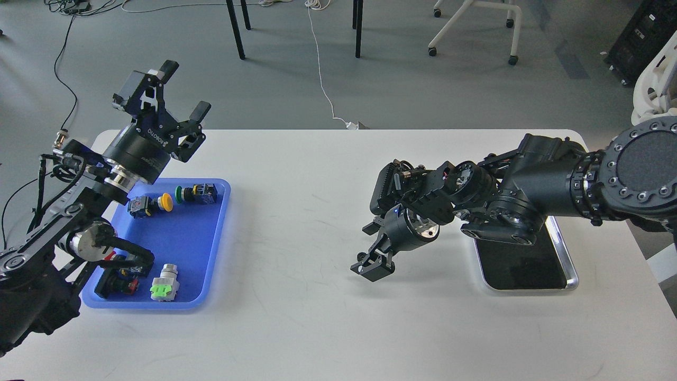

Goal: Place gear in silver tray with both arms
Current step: 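Lower the right gripper to the gear on the table and grasp it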

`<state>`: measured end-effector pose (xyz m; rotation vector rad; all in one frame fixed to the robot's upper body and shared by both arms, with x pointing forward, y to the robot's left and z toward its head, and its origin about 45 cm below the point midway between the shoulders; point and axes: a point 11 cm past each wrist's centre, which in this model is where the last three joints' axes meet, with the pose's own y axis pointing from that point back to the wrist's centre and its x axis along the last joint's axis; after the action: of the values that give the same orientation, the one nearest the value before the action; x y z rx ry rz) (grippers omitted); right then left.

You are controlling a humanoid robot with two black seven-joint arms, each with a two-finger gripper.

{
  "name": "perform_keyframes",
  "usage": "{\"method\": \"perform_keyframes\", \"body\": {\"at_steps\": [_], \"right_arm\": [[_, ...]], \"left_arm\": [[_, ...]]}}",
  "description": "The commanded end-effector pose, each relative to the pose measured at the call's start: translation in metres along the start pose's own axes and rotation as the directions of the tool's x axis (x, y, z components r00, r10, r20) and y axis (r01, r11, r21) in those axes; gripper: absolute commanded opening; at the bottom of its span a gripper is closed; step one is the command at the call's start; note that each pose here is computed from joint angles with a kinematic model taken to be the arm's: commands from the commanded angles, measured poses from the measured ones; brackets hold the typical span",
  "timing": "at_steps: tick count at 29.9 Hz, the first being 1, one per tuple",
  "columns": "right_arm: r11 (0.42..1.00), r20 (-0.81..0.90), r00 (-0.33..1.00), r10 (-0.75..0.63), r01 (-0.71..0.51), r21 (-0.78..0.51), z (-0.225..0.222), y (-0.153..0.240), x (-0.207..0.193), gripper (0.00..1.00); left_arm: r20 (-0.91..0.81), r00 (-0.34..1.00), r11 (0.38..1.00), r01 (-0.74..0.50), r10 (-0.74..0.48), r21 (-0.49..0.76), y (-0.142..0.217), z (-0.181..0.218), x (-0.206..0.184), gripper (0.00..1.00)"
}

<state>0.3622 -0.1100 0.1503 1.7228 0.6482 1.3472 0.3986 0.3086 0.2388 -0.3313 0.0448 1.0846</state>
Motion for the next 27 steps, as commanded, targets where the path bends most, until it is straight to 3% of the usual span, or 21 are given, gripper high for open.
{"method": "perform_keyframes", "body": {"at_steps": [1,12,19,27], "right_arm": [[1.000,-0.003,1.000,0.009,-0.009,0.005,-0.0014,-0.0022,-0.0026,0.68],[0.999,-0.002,0.999,0.050,-0.050,0.000,-0.0001,-0.0105,-0.0089,0.64],[0.999,-0.002,0.999,0.049,-0.049,-0.001,0.0000,-0.0105,-0.0094,0.51],[0.999,0.000,0.999,0.046,-0.046,0.001,-0.0005,-0.0112,-0.0109,0.51]], "left_arm": [[-0.005,1.000,1.000,0.003,-0.003,-0.001,-0.0007,-0.0009,-0.0015,0.98],[-0.005,1.000,1.000,0.008,-0.008,-0.007,-0.0015,0.0015,-0.0028,0.98],[-0.005,1.000,1.000,0.007,-0.007,-0.008,-0.0017,0.0012,-0.0031,0.98],[-0.008,1.000,1.000,0.011,-0.011,-0.010,-0.0025,0.0015,-0.0048,0.98]]}}
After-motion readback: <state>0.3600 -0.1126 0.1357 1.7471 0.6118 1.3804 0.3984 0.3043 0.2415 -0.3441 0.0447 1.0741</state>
